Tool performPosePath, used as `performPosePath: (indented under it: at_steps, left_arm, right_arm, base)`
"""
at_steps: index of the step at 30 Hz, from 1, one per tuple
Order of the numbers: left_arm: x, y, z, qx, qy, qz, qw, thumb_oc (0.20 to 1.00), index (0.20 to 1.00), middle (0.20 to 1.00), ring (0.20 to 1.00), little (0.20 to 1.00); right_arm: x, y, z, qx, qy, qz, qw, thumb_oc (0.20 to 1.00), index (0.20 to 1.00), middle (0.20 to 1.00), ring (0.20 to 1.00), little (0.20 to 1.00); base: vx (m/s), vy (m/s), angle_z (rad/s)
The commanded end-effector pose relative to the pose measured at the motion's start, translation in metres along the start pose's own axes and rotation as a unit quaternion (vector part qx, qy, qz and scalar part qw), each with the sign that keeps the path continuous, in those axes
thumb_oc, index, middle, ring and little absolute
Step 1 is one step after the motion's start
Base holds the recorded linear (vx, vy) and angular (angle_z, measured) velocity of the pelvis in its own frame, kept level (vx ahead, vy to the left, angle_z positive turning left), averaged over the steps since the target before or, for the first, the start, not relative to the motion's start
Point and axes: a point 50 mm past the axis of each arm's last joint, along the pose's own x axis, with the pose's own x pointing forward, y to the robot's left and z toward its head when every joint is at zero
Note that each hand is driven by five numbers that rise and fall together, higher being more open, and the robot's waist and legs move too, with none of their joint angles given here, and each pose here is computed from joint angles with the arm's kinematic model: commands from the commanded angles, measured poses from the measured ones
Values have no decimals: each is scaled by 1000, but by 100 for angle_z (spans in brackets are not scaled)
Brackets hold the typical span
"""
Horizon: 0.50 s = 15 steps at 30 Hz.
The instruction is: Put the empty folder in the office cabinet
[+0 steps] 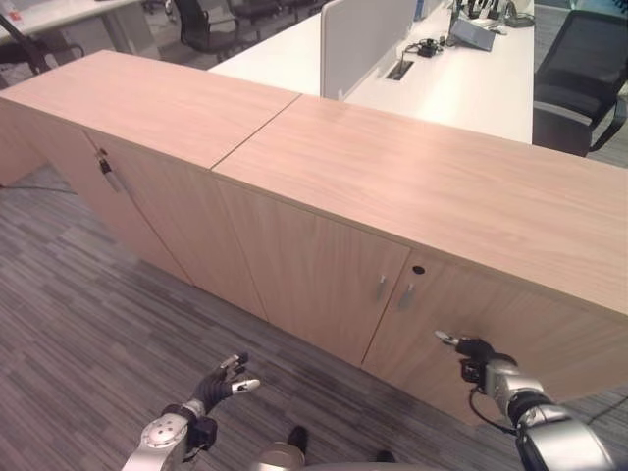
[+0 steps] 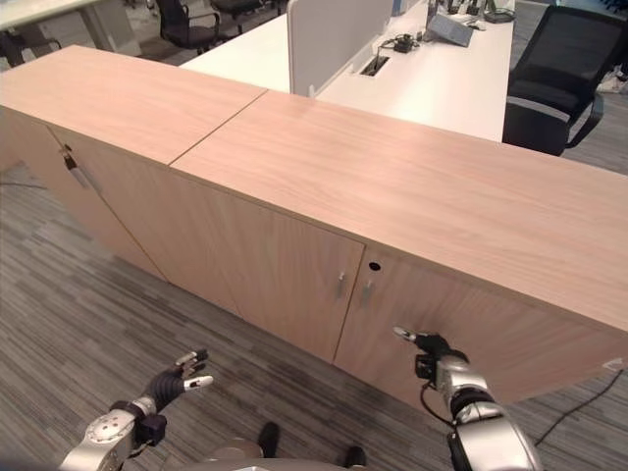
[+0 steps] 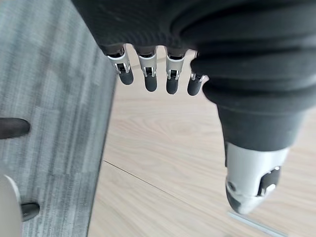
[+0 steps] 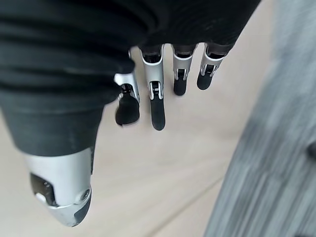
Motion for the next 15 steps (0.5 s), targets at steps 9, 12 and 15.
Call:
performPosePath:
  at_steps: [9,12,15]
  left_arm:
    - [5,-2,3,-13,-15,4,1000,1000,1000,1000,1000,1000]
    - [4,-2,0,-23,-15,16,1000,1000,1000,1000,1000,1000]
    - [4,-2,-5,-46,-16,41,998,1000,1000,1000,1000,1000]
  right_arm:
    - [-9,8,83,22,-176,19,984,1000,1000,1000,1000,1000]
    - [-9,28,57,5,-169,53,984,1000,1000,1000,1000,1000]
    - [-20,53,-19,-18,-125,111,986,1000,1000,1000,1000,1000]
  base:
    - [-5,-35,-1]
    - [-7,-3,-8]
    - [-1,3,-15]
